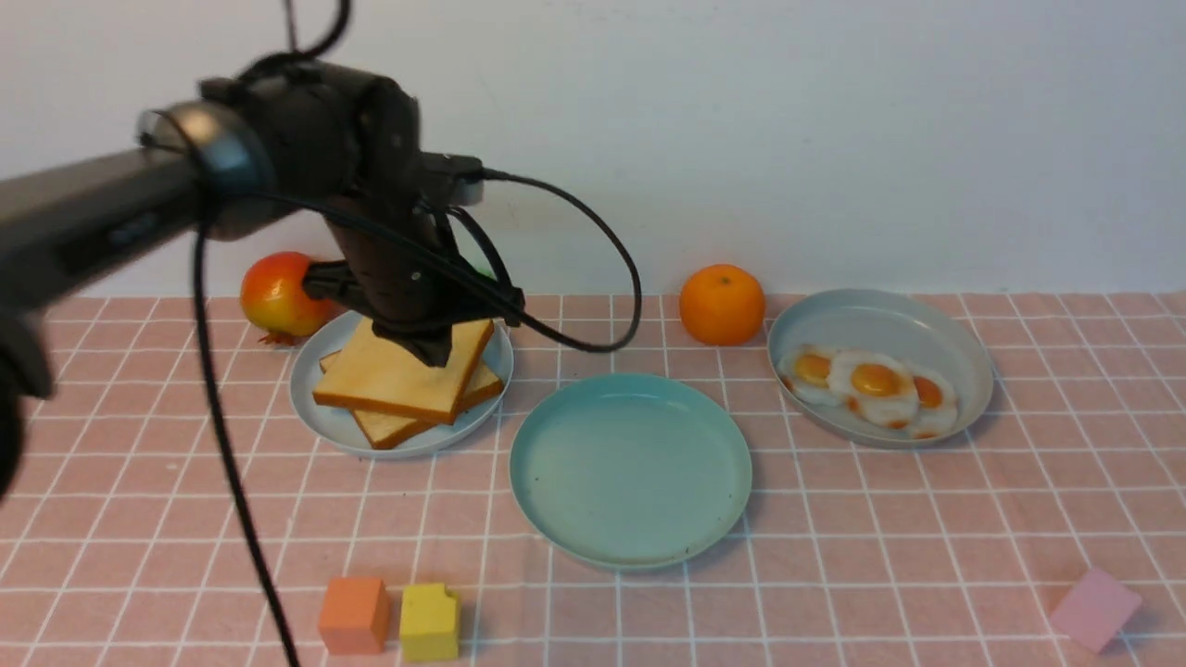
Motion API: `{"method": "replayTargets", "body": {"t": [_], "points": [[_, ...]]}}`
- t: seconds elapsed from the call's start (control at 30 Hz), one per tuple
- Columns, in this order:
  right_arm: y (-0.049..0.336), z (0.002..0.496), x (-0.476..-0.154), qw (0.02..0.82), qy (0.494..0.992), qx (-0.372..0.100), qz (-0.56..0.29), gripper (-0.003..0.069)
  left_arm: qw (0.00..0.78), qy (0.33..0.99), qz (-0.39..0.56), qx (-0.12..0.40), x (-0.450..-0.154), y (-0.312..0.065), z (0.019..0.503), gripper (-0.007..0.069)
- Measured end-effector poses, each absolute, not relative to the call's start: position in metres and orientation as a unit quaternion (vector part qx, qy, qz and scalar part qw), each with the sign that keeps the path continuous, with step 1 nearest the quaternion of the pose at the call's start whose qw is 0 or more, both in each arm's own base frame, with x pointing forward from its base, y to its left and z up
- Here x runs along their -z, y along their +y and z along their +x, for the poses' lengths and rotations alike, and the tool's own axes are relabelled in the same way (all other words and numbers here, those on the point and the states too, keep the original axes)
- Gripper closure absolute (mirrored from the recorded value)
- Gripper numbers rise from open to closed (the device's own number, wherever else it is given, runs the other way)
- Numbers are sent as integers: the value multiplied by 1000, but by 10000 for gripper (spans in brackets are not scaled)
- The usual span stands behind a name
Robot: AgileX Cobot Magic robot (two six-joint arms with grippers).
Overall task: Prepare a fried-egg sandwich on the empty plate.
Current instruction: Use the left arm to grab a slice of bread
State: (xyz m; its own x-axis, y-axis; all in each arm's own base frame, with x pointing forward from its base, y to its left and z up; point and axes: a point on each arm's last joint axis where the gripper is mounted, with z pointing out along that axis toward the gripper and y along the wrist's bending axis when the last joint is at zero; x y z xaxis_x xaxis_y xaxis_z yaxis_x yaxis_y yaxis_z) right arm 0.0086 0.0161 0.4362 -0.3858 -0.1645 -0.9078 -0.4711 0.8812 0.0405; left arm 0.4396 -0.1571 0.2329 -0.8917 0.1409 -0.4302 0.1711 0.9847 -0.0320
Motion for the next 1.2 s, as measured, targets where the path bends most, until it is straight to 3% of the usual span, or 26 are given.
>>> {"method": "replayTargets", "body": {"t": [0.07,0.13,0.3,0.43,0.73,1.0,1.2], "points": [[16,9,-437,524,816,-148,-194,634,220,971,88,28,-229,-158,443,498],[16,10,-438,528,813,-147,-195,631,231,968,99,10,-222,-159,452,400],[16,10,-439,530,812,-147,-196,627,245,965,95,1,-215,-159,459,235],[16,10,-439,530,812,-147,-196,623,246,965,93,1,-201,-161,465,184],[16,10,-439,529,812,-147,-196,615,256,958,122,-41,-178,-158,475,206],[17,8,-437,520,816,-152,-199,608,250,962,106,-16,-176,-160,475,274],[18,7,-436,509,821,-159,-203,605,248,964,99,0,-176,-163,474,377]]}}
